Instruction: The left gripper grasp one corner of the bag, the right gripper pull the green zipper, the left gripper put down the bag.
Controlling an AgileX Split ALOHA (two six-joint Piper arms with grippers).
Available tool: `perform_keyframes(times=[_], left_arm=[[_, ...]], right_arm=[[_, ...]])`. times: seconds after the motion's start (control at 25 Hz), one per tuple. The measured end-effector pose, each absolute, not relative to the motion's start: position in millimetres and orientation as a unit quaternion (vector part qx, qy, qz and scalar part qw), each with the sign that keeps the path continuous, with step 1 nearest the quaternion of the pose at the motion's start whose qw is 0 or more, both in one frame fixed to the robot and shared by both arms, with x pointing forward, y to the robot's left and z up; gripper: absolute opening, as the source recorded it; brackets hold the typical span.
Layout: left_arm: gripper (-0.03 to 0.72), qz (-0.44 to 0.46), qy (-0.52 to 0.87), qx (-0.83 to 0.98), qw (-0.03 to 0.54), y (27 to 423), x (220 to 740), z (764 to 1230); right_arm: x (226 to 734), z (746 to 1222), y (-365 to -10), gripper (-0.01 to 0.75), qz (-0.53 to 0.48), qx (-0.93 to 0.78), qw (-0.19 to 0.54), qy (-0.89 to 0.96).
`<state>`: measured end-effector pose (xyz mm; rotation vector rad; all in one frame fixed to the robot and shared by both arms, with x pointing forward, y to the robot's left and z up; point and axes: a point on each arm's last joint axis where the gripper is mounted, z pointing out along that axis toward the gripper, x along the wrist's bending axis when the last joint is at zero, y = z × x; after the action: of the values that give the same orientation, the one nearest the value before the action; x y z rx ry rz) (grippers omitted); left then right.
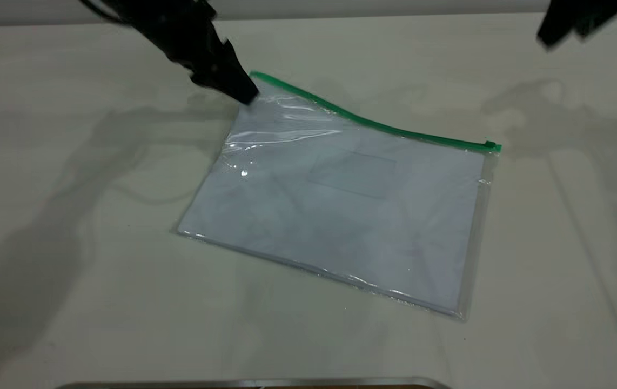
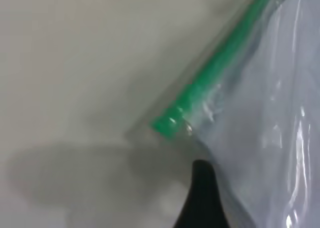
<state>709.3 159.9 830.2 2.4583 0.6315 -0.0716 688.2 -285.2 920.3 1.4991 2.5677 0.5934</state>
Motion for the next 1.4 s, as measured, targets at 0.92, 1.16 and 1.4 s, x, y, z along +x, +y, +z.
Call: perform_keyframes(times=[0.92, 1.16, 1.4], left_arm=[[0.588, 0.167, 0.419, 0.874, 0.180, 225.6, 587.1, 1169.6], [0.588, 0.205, 0.450, 0.842, 0.215, 233.2, 555.4, 1207.7], [0.588, 0.215, 0.513, 0.790, 0.258, 238.9, 528.2, 1233.4]], right_arm=[[484.1, 1242.1, -272.3, 0.588, 0.343, 0.444, 0.225, 0.796], [426.8, 1276.3, -270.7, 0.588, 0.381, 0.432, 0.280, 0.768], [366.5, 1268.2, -268.6, 0.588, 0.399, 0.434, 0.292, 0.753]])
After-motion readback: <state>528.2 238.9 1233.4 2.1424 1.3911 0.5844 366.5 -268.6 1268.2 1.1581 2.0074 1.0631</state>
